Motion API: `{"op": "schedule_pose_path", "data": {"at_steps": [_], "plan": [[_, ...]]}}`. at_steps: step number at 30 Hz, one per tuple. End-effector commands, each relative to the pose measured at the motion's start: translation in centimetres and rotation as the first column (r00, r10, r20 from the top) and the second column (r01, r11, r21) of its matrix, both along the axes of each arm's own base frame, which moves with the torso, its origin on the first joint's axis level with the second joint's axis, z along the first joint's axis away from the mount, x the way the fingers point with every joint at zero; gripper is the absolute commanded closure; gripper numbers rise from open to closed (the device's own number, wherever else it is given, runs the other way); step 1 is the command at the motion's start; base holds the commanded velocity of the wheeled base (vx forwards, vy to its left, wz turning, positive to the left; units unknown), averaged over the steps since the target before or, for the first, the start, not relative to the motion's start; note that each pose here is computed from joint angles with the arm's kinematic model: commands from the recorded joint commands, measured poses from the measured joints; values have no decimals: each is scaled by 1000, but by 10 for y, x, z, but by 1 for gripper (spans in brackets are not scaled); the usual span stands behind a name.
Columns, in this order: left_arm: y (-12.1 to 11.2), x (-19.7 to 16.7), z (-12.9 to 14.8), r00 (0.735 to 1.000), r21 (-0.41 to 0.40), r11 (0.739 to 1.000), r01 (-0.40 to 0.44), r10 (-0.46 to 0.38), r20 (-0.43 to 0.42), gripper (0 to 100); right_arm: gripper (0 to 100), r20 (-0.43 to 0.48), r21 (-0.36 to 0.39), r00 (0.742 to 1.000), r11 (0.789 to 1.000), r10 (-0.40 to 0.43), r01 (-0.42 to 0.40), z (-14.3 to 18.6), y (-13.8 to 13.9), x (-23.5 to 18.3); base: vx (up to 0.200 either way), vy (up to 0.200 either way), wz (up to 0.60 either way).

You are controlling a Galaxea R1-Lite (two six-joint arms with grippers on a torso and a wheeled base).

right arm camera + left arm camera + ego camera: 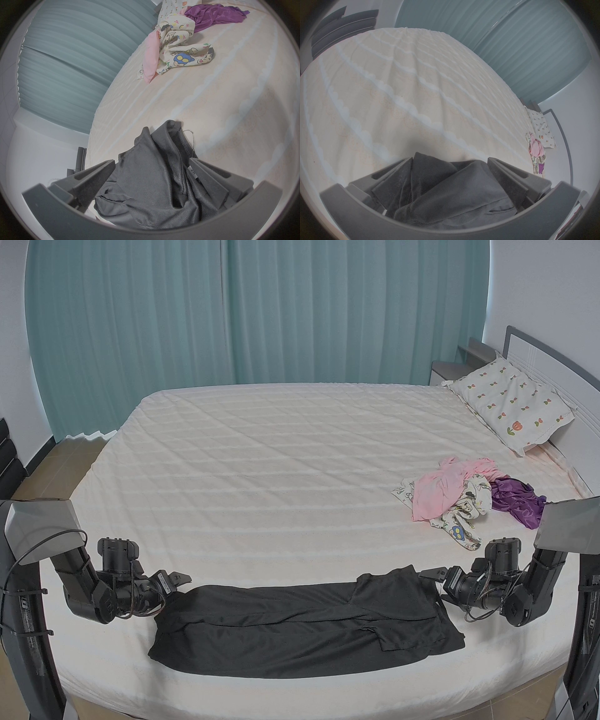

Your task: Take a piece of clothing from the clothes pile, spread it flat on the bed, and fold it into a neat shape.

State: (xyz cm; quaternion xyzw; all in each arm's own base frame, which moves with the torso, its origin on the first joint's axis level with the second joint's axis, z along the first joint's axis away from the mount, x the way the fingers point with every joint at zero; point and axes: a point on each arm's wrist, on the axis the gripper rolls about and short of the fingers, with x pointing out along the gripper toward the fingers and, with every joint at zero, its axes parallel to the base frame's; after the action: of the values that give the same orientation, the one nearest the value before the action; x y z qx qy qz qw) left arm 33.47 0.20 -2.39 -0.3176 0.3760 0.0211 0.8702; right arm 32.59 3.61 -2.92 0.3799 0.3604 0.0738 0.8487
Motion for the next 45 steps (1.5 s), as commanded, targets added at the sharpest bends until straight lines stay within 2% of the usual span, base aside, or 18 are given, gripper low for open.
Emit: {"op": "schedule_pose_path", "data": {"at_steps": [1, 3, 4, 11, 19, 27, 35, 45], "plan": [[-2, -3, -3, 1000, 4, 1000, 8, -8, -14, 0, 0, -6, -2, 1000, 1000, 1, -1, -2, 0, -1, 0, 0, 0], [-3, -3, -2, 1000, 6, 1000, 7, -7, -13, 0, 0, -5, -4, 1000, 1000, 0, 0, -2, 1, -1, 0, 0, 0], [-3, -2, -2, 1000, 10, 1000, 3, -2, -11, 100, 0, -5, -4, 1000, 1000, 0, 0, -2, 1, -1, 0, 0, 0], [4, 1, -4, 997, 48, 996, -70, 70, -8, 100, 0, -6, -7, 1000, 1000, 0, 0, -2, 1, -1, 0, 0, 0], [10, 6, 0, 987, -23, 987, -159, 160, 6, 100, 0, 1, -8, 1000, 1000, -2, 2, -3, 1, 2, 0, 0, 0], [21, 11, 4, 969, -82, 970, -227, 234, 80, 100, 0, 10, -11, 1000, 1000, -15, 15, -4, -1, 8, 0, 0, 0], [23, 12, -4, 968, -75, 969, -237, 242, 72, 100, 0, 14, -36, 999, 998, -45, 46, -11, -2, 19, 0, 0, 0], [23, 11, -4, 968, -72, 969, -235, 240, 70, 100, 0, 23, -38, 999, 998, -43, 44, -7, 1, 40, 0, 0, 0]]}}
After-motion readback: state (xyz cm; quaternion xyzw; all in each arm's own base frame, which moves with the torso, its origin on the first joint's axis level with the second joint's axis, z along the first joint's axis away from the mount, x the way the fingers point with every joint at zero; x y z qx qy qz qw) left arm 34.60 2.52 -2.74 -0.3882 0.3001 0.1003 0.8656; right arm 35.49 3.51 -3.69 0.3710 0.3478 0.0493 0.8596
